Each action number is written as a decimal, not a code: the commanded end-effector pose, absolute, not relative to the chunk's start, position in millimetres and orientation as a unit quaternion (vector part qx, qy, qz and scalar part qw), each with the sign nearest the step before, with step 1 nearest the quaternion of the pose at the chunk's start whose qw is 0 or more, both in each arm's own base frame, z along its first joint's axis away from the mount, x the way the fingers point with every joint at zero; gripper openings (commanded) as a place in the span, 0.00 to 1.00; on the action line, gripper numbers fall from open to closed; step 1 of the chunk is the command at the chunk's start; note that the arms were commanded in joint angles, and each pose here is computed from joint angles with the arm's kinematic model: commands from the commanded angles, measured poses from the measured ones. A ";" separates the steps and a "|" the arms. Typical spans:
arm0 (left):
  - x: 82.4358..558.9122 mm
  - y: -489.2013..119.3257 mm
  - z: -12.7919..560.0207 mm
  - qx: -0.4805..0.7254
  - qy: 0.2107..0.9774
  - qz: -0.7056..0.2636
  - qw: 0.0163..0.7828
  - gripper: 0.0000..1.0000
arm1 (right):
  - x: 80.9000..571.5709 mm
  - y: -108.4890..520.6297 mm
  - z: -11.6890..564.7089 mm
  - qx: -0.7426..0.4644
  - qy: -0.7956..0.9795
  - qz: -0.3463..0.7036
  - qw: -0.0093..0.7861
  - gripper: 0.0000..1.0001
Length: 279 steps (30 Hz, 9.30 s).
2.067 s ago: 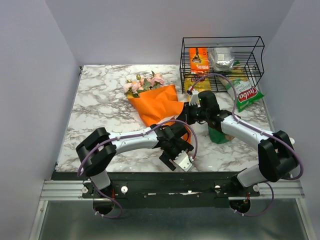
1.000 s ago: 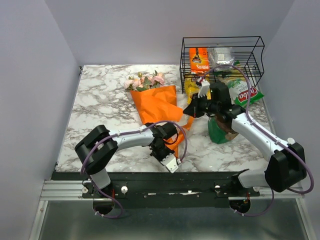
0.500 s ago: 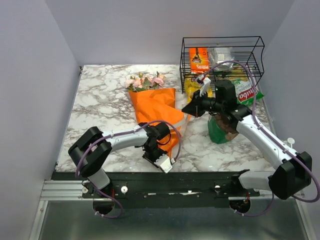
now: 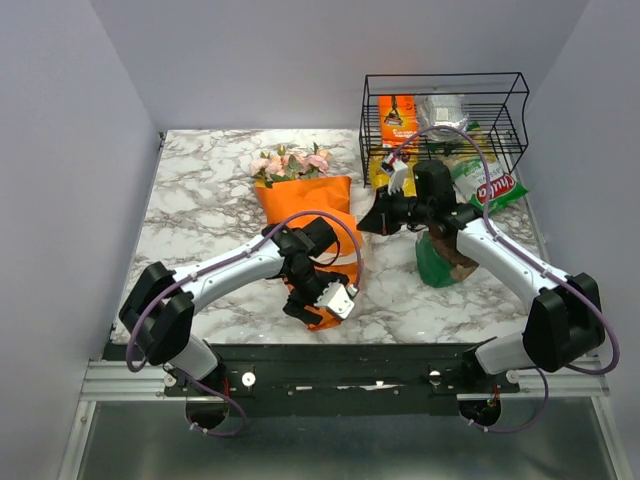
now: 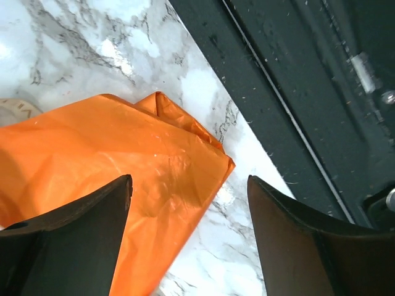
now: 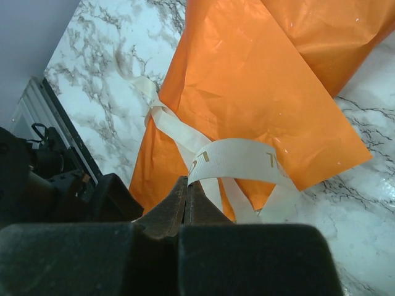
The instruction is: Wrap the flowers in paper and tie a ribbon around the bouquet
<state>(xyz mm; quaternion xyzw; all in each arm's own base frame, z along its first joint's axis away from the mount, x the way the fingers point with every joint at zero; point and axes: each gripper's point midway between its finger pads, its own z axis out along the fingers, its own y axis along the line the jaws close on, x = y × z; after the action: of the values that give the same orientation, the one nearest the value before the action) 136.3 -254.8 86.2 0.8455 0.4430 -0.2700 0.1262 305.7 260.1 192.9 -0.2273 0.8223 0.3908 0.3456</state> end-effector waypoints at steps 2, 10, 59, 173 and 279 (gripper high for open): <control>125.7 -251.1 131.7 0.801 0.482 -0.320 0.153 0.87 | 315.4 267.3 199.8 -0.229 0.814 0.401 0.352 0.00; 189.8 -170.6 133.8 0.672 0.661 -0.263 0.207 0.87 | 317.8 270.8 199.1 -0.225 0.822 0.405 0.332 0.00; 358.1 53.3 59.9 0.371 0.890 0.059 0.259 0.00 | 329.5 199.5 177.7 -0.219 0.859 0.244 0.393 0.00; 311.6 -65.8 133.4 0.571 0.736 -0.158 0.327 0.82 | 345.2 172.3 282.1 -0.157 0.798 0.315 0.488 0.01; 266.4 -150.7 178.3 0.466 0.774 -0.303 0.303 0.00 | 265.7 436.3 245.6 -0.471 0.548 0.593 0.355 0.61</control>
<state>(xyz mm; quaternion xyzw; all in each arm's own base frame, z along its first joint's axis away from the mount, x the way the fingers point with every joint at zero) 264.7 -146.7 166.7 0.4708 0.7836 -0.2932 0.2801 270.0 421.9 216.1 -0.4386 0.6143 0.5543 0.3508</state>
